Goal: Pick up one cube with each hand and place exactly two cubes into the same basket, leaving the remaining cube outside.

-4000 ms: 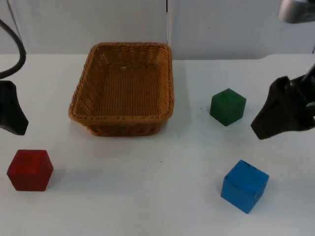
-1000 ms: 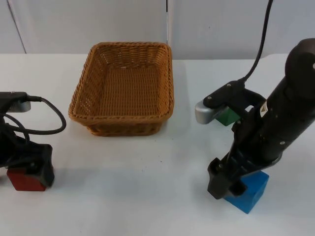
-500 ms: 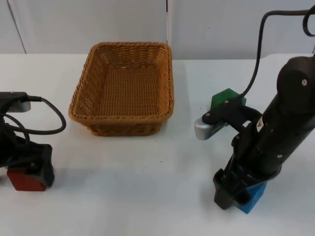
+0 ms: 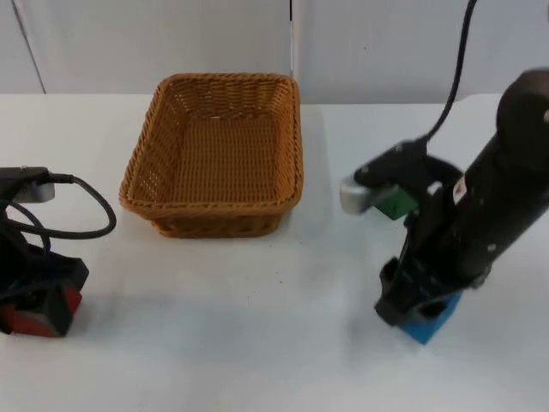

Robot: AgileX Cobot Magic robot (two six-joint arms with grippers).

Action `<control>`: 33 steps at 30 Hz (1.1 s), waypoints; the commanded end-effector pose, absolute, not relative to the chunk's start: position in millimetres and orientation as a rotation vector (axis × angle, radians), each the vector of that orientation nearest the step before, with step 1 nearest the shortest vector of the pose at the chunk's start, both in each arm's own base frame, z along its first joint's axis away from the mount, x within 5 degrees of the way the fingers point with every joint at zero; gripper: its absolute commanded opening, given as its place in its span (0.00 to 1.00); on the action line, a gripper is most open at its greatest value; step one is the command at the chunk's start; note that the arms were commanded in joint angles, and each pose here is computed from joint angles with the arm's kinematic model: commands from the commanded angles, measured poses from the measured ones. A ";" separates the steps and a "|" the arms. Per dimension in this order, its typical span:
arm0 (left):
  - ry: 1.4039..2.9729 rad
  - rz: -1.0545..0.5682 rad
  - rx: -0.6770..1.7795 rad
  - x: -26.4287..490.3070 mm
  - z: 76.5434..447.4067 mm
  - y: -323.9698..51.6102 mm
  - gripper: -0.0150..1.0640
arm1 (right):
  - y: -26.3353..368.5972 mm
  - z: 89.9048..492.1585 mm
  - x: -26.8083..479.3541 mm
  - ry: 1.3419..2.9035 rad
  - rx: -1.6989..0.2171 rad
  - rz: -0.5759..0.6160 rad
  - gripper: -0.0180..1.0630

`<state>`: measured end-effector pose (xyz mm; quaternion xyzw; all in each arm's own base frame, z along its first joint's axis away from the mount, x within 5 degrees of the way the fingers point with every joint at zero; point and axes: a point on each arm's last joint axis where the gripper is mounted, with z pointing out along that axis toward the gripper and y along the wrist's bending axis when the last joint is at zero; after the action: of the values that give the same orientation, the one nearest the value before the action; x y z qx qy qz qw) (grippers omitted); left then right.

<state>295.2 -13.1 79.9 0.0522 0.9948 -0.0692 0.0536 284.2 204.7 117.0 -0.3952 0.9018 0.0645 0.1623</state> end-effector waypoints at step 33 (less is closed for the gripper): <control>2.567 -0.230 0.186 251.2 252.4 -18.5 0.01 | 191.0 252.6 261.1 2.226 -0.997 0.265 0.01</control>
<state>252.6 -17.7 249.2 0.0744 0.9568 -0.0803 0.2695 262.7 190.2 247.9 -0.3831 0.8571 0.0989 0.3299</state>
